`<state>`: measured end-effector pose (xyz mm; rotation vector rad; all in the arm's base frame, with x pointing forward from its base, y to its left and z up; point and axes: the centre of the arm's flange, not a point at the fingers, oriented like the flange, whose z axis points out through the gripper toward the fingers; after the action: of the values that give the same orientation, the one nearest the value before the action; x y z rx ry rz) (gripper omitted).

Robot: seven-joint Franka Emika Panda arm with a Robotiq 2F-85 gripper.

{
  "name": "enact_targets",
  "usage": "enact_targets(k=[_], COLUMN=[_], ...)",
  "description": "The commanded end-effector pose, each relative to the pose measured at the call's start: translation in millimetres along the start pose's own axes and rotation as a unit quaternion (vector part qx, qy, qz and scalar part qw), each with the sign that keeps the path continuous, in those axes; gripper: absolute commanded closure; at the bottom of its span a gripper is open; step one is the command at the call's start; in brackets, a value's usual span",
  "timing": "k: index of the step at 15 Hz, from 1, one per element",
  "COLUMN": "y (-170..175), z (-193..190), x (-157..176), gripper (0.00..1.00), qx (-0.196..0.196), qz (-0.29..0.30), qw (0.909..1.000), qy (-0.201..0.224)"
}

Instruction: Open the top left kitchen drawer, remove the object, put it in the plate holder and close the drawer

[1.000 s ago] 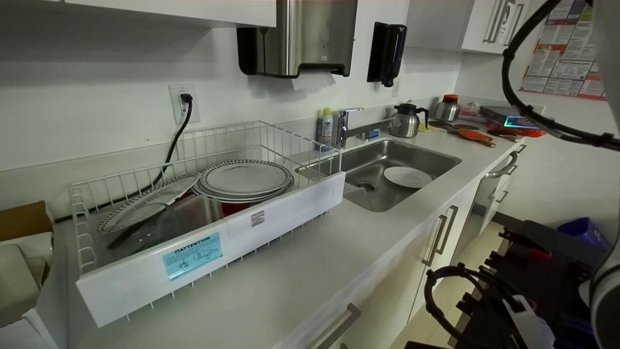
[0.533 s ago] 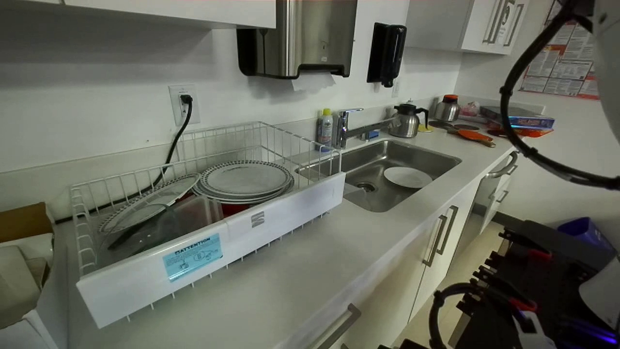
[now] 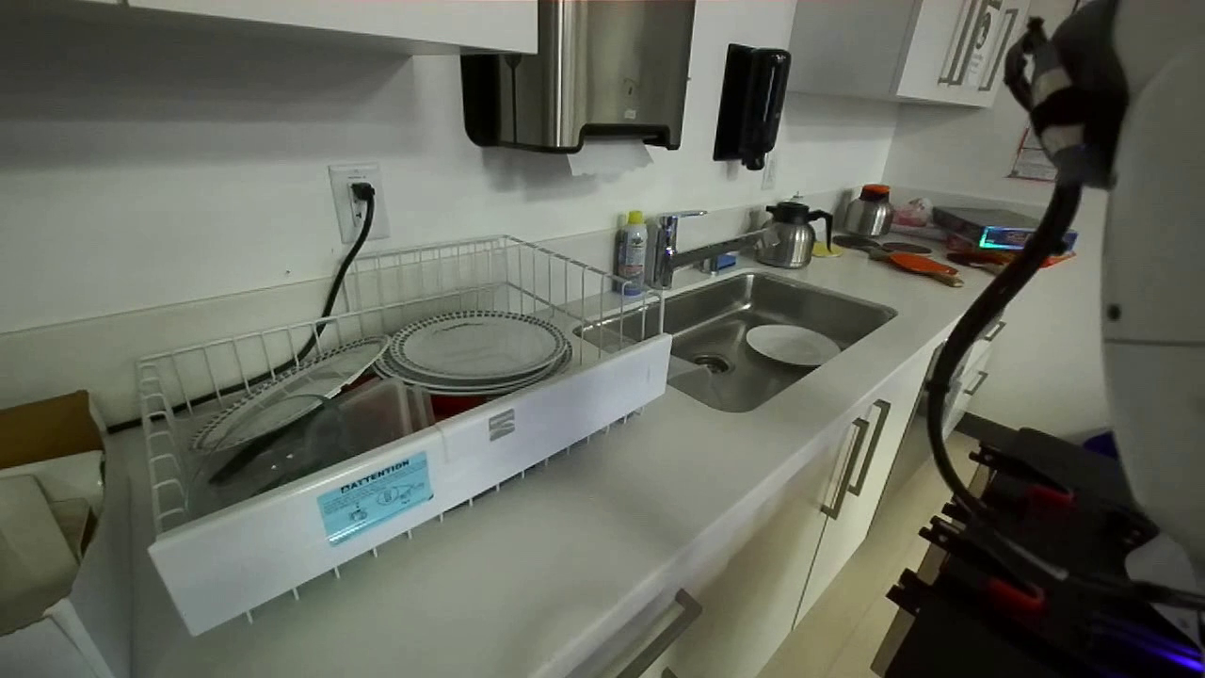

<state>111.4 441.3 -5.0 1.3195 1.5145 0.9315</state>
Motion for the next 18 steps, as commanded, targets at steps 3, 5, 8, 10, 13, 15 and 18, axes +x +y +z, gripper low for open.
enact_targets(k=[3, 5, 8, 10, 13, 15, 18], y=[-38, -29, -32, -33, -44, -52, -67], z=[42, 34, 32, 35, 47, 57, 70], x=[26, 14, 14, 18, 39, 48, 55], gripper=[0.0, 0.0, 0.0, 0.0, 0.0, 0.0, 0.0], qx=[-0.042, -0.026, -0.023, -0.029, -0.057, -0.078, -0.105], qz=[0.05, 0.031, 0.031, 0.031, 0.024, 0.021, 0.021], qw=[0.9979, 0.9991, 0.9992, 0.999, 0.9977, 0.996, 0.9927], qy=[-0.004, -0.006, -0.006, -0.015, -0.028, -0.039, -0.056])
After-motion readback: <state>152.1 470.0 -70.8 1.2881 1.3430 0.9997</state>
